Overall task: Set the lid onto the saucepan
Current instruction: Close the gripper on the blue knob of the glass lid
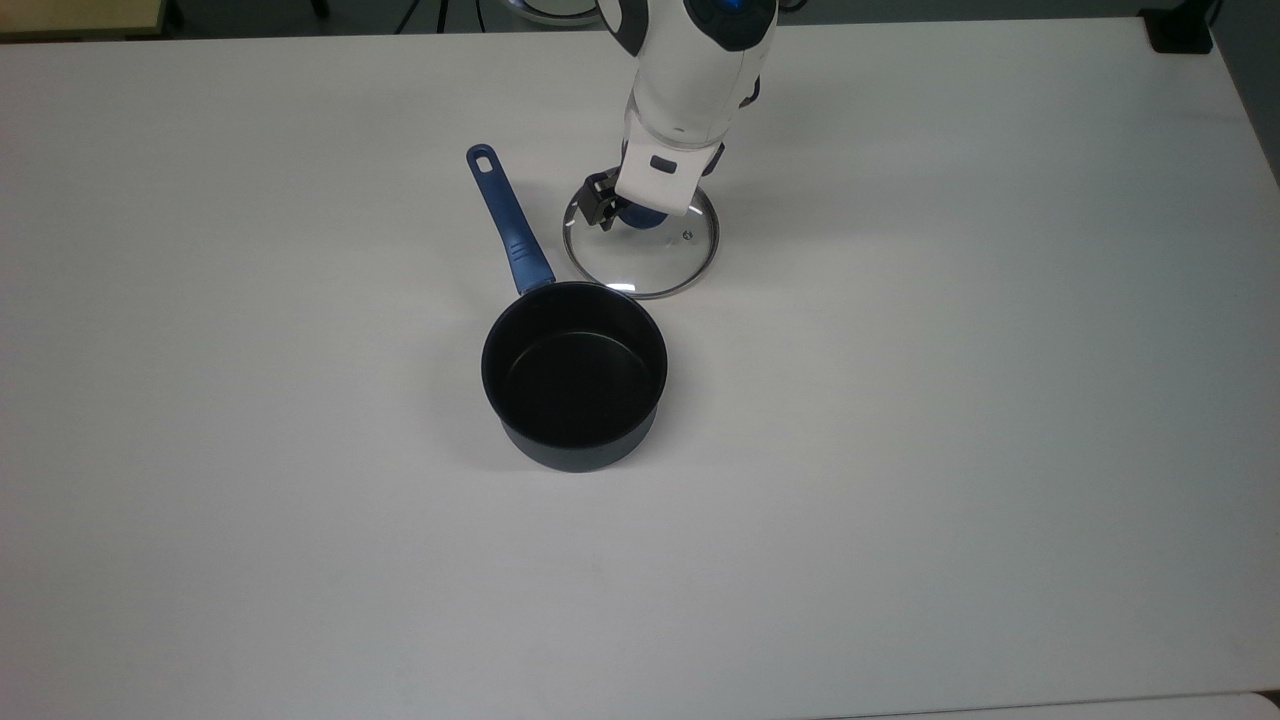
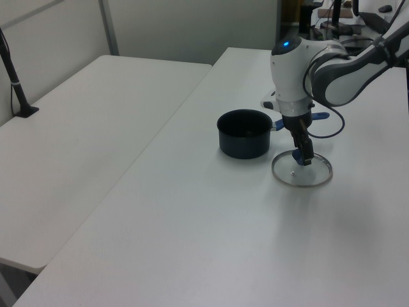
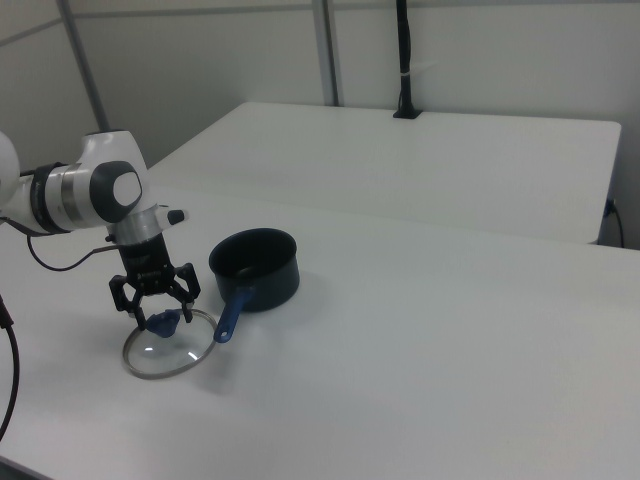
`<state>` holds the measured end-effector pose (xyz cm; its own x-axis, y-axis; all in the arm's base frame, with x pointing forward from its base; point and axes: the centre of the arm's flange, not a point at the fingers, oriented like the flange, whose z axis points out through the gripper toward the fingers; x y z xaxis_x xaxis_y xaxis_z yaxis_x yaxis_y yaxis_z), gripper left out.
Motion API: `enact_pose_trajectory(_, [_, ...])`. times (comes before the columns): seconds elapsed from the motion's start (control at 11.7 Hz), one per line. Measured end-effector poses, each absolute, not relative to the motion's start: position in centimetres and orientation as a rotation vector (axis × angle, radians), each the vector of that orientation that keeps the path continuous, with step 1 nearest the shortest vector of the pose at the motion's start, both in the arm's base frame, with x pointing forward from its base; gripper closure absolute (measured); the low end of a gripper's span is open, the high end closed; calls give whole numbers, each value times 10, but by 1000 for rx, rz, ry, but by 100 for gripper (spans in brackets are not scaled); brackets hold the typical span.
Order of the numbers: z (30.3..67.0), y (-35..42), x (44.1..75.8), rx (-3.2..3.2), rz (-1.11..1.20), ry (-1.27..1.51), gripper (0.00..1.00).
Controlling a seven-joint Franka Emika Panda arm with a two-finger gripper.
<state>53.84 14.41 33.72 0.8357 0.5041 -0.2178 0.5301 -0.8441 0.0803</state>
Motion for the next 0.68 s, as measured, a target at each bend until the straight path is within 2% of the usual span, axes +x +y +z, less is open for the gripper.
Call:
enact_pose_trajectory(0.09, [335,144,538,2875,-290,817,16])
enact_pose_trajectory(0.17, [334,144,538,2874,-292,819,33])
enact_pose_trajectory(0.51, [337,152,536,2867,-293,837,34])
enact_pose_trajectory(0.68, [355,162,533,2851,-305,850,34])
